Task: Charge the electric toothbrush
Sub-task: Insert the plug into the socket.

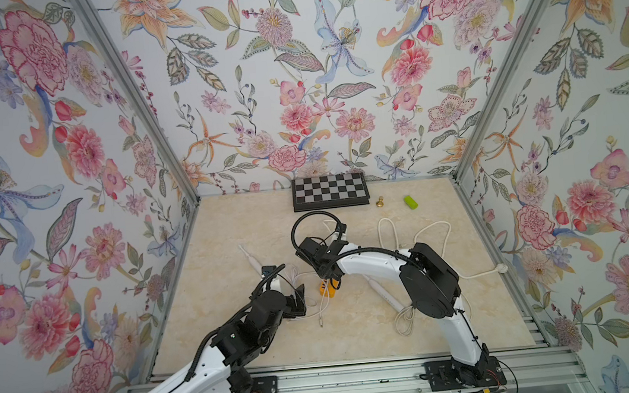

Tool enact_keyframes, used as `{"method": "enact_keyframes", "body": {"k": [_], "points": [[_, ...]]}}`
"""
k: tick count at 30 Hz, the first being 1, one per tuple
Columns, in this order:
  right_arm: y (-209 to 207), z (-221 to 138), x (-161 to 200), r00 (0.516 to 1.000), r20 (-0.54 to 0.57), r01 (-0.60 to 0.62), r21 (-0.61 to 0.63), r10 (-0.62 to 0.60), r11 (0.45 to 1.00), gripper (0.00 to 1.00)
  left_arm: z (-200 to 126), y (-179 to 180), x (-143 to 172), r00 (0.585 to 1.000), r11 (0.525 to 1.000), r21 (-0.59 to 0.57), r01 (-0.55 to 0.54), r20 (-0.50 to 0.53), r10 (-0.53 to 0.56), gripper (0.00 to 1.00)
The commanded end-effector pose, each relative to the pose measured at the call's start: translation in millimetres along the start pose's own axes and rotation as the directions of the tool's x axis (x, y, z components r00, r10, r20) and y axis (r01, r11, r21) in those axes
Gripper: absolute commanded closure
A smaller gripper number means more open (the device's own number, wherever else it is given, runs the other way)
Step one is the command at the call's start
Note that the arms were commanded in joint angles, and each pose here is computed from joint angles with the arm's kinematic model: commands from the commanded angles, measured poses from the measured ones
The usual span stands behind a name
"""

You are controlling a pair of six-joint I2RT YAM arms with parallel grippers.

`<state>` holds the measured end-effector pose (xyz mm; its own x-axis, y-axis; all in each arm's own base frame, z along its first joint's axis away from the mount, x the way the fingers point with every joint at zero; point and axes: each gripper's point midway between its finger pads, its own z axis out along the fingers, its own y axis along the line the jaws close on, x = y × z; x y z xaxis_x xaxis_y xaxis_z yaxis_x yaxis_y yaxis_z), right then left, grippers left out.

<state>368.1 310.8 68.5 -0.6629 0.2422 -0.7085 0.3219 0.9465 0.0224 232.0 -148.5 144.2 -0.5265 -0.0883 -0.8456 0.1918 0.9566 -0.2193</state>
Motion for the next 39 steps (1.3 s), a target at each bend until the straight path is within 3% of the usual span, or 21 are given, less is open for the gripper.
{"method": "enact_keyframes", "body": {"k": [1,6,16,23,27,32,39], "points": [[-36.4,29.6,22.1,0.983,-0.096,0.168,0.098,-0.158,0.981,0.85,0.2,10.1,3.8,1.0,0.999,-0.038,0.013,0.0,-0.013,0.01],[-35.1,43.9,46.5,0.95,-0.186,0.261,0.027,-0.252,0.965,0.84,0.2,9.4,1.3,1.0,0.999,-0.039,0.022,0.006,-0.022,0.01],[-45.4,52.9,72.0,0.932,-0.277,0.223,-0.065,-0.232,0.973,0.79,1.2,7.8,-0.6,0.999,0.999,-0.035,0.04,0.011,-0.04,0.01],[-37.7,42.5,47.2,0.952,-0.237,0.177,-0.086,-0.192,0.981,0.66,4.9,4.5,-2.2,0.999,0.998,-0.036,0.049,0.006,-0.049,0.01],[-18.3,21.1,13.1,0.968,-0.157,0.174,-0.141,-0.196,0.975,0.52,5.1,1.7,-6.5,0.999,0.998,-0.035,0.044,0.005,-0.044,0.01],[-24.6,-5.3,-13.3,0.982,-0.113,0.133,-0.175,-0.154,0.976,0.39,3.1,0.0,-10.4,0.999,0.999,-0.036,0.036,-0.002,-0.036,0.01],[-29.4,-56.2,-18.3,0.969,-0.111,0.17,-0.355,-0.222,0.919,0.3,1.6,0.1,-0.9,0.997,0.999,-0.043,0.02,-0.071,-0.023,0.02]]}}
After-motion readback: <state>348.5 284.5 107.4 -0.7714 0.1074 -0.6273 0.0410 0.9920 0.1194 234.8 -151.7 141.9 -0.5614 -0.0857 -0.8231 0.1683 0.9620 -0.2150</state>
